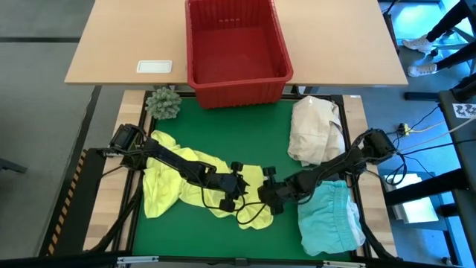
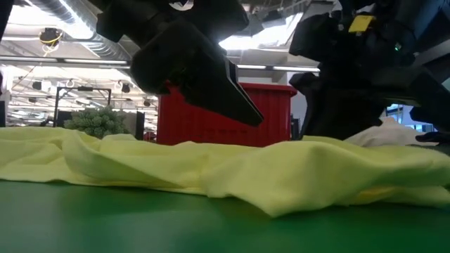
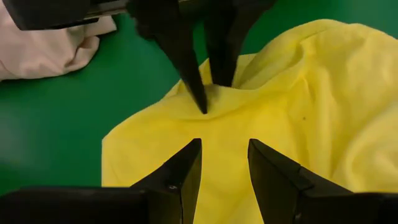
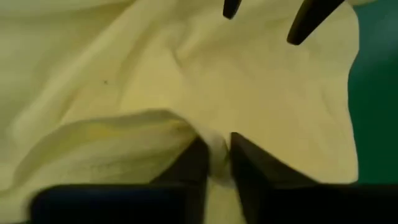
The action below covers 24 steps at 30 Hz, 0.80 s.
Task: Fold Laundry from Bin
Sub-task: Fold the yellow shirt
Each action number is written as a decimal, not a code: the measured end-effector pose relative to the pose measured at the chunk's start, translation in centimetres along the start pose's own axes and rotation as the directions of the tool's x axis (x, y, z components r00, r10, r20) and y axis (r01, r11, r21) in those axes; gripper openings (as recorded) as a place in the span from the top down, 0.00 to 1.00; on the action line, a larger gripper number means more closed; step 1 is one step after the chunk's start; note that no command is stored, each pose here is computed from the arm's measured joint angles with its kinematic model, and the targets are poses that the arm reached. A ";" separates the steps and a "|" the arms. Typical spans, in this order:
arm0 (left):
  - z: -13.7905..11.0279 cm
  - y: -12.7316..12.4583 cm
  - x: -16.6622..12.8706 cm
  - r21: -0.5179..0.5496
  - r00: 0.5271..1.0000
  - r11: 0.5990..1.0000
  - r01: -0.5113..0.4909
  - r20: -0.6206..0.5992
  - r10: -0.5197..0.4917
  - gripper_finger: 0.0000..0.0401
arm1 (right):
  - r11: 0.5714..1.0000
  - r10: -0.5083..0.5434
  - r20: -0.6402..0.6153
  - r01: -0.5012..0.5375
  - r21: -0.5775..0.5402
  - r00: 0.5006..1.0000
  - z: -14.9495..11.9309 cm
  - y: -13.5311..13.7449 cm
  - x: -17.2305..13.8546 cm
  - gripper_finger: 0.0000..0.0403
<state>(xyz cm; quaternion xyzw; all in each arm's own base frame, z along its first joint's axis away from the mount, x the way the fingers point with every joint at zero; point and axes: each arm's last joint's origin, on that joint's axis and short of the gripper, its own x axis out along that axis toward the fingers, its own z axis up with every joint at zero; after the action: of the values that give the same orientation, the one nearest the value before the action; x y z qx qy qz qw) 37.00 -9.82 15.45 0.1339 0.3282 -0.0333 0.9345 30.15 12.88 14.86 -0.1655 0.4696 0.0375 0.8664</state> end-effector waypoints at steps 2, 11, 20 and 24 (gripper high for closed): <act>0.0 0.0 0.0 0.000 1.000 1.000 0.003 0.000 -0.003 0.69 | 1.000 0.000 0.001 0.000 -0.002 1.000 0.0 0.0 0.0 0.94; 0.4 -0.2 -0.1 -0.042 0.999 0.999 0.029 0.044 -0.027 0.69 | 0.999 -0.033 0.116 0.029 0.036 0.993 1.3 -0.1 -0.1 0.98; 0.3 0.1 0.0 -0.135 0.996 0.987 0.083 0.042 -0.078 0.65 | 0.998 -0.046 0.172 0.036 0.059 0.984 2.0 -0.2 -0.4 0.99; 0.0 0.6 0.1 -0.180 0.998 0.982 0.063 0.012 -0.062 0.55 | 0.997 -0.051 0.172 0.041 0.060 0.984 2.1 -0.2 -0.4 0.99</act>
<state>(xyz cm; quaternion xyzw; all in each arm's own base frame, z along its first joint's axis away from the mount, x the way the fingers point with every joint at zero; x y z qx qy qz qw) 37.21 -9.29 15.52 0.0385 0.3310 -0.0334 0.9422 31.63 13.40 16.24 -0.1481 0.3892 0.0186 0.9090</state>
